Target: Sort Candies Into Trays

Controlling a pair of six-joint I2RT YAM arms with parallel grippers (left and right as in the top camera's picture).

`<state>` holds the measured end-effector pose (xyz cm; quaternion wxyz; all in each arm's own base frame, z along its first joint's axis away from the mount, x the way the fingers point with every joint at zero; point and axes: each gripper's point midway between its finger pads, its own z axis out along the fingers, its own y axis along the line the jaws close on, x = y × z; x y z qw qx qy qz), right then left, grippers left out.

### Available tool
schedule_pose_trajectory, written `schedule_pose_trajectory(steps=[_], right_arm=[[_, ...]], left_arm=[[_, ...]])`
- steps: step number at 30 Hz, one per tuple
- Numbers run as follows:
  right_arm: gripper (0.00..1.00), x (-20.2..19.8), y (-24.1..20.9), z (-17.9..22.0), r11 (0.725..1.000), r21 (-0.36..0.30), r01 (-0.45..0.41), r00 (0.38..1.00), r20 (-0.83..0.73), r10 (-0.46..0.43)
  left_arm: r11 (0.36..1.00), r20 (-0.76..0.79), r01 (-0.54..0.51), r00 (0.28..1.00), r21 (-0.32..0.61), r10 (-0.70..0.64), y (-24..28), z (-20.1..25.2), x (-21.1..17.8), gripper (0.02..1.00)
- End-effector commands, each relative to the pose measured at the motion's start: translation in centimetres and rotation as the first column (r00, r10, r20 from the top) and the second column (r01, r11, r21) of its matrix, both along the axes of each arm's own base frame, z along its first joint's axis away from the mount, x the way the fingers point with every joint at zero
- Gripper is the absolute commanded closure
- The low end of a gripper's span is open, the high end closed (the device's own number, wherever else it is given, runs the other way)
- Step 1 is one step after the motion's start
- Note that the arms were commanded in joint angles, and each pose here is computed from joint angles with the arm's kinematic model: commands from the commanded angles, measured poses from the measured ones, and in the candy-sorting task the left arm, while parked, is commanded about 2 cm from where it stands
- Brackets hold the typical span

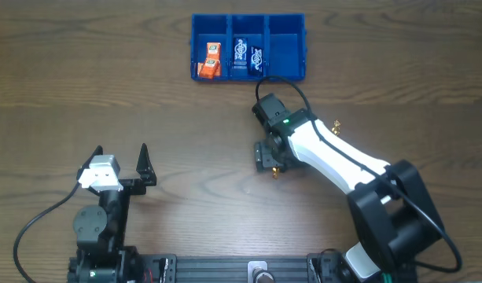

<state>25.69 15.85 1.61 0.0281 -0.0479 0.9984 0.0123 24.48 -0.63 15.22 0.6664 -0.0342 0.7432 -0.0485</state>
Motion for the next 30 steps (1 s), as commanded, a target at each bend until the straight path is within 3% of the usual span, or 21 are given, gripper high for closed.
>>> schedule_pose_trajectory(steps=[1,4,12,25,30], right_arm=[[0.174,-0.5,0.1,-1.3,1.0,-0.015,0.002,1.0,-0.029,-0.003],[0.183,-0.8,0.3,-1.7,1.0,-0.015,-0.003,0.999,-0.045,0.003],[0.371,-1.3,0.7,-1.9,1.0,-0.006,-0.008,0.998,-0.062,0.008],[0.461,-1.7,0.3,-2.7,1.0,-0.013,0.007,0.998,-0.064,-0.007],[0.599,-1.4,0.5,-2.7,1.0,-0.005,0.007,0.999,-0.053,-0.007]], left_arm=[[1.0,-0.052,0.008,0.999,0.003,-0.008,-0.1,-1.6,-0.1,0.023],[1.0,-0.052,0.008,0.999,0.003,-0.008,-0.1,-1.6,-0.1,0.02],[1.0,-0.052,0.008,0.999,0.003,-0.008,-0.1,-1.6,-0.1,0.023],[1.0,-0.052,0.008,0.999,0.003,-0.008,-0.1,-1.6,-0.1,0.02],[1.0,-0.052,0.008,0.999,0.003,-0.008,-0.1,-1.6,-0.1,0.02]])
